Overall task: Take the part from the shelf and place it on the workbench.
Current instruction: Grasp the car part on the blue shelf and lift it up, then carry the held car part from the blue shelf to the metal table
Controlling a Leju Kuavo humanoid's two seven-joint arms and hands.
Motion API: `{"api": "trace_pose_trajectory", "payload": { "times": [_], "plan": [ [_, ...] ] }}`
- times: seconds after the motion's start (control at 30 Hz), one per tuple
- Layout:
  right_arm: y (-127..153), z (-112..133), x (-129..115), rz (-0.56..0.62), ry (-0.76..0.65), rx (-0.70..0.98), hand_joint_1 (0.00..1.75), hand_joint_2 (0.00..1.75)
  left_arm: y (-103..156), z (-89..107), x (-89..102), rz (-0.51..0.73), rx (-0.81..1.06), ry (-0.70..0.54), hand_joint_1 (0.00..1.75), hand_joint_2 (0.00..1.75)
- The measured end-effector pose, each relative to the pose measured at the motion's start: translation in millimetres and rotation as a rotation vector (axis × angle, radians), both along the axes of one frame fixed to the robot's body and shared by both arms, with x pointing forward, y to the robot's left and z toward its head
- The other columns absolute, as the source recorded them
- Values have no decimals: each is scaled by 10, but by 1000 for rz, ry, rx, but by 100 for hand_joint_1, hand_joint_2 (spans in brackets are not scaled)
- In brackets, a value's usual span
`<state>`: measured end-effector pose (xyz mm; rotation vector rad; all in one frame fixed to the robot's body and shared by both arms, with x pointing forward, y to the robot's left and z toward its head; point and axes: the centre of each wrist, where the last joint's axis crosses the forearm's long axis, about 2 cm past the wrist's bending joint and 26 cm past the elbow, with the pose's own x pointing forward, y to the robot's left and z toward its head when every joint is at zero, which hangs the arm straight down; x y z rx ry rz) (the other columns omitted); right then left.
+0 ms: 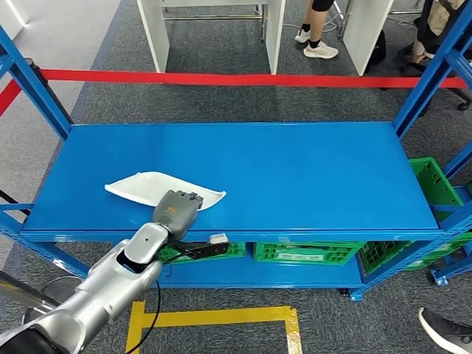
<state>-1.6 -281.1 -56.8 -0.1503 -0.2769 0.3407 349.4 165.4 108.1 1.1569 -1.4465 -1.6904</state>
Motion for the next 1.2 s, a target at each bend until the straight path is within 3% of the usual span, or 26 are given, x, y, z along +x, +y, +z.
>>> {"api": "trace_pose_trajectory", "payload": {
  "times": [0.3,0.47,0.6,0.73,0.93,1.2],
  "plan": [
    [-5,20,-3,9,-3,2,0,0,11,25,19,-20,-43,-12,175,175],
    [-14,42,-40,-10,-5,4,0,0,31,74,-39,-86,-234,-37,175,175],
    [-20,98,-98,-57,3,7,0,0,16,229,-243,-163,-596,-51,175,175],
    [-17,204,-194,-80,6,-2,0,0,179,487,-577,-208,-895,-186,175,175],
    [-20,312,-204,-61,-43,-35,0,0,544,808,-856,-232,-1012,-371,175,175],
    [-24,342,-162,-62,-79,-33,0,0,726,919,-1033,-251,-1058,-452,175,175]
  ]
}}
